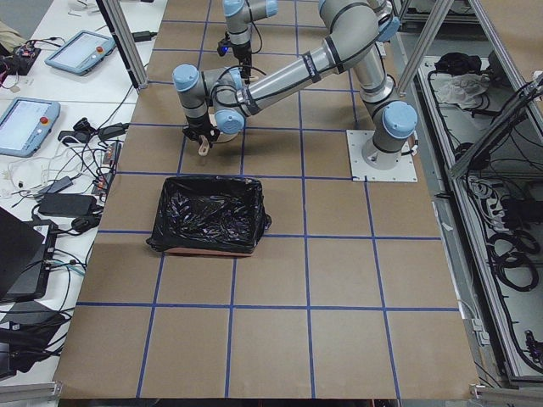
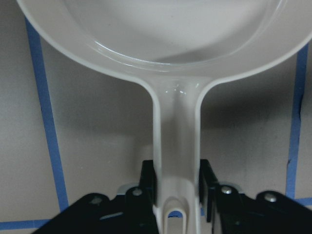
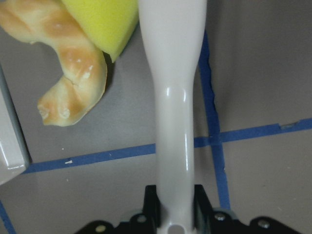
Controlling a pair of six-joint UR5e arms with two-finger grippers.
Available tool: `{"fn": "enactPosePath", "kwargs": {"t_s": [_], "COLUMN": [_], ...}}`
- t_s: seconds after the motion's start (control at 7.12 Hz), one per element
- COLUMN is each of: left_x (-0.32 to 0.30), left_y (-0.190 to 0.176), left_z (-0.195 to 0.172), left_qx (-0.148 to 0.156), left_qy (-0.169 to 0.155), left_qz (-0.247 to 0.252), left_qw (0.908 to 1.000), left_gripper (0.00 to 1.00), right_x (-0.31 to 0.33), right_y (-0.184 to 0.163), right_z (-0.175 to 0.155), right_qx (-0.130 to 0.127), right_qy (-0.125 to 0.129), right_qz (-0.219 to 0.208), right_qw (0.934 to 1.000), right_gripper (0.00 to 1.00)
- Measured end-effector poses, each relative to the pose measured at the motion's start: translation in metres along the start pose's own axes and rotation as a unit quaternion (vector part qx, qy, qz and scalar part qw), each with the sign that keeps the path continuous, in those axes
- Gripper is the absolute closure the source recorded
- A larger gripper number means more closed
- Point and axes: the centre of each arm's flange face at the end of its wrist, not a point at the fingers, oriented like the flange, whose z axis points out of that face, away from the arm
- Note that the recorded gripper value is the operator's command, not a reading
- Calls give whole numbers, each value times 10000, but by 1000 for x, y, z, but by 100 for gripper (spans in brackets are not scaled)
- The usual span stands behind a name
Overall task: Sweep and dump trash into bin
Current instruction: 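Sweep the trash items with the right gripper's brush into the dustpan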
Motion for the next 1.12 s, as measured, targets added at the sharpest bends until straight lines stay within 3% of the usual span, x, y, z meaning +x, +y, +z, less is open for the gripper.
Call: {"fn": "enactPosePath", "kwargs": {"t_s": [1.12], "left_x": [0], "left_y": [0], "left_z": [1], "left_qx": [11], "left_qy": [5], "left_qz": [34], "left_qw": [10000], "left_gripper": [100], "right_x": [-99], "right_y": [43], "right_z": [20], "right_qx": [165], "right_qy": [-166], "right_qz": [-216], "right_qw": [9995], "right_gripper": [100]}}
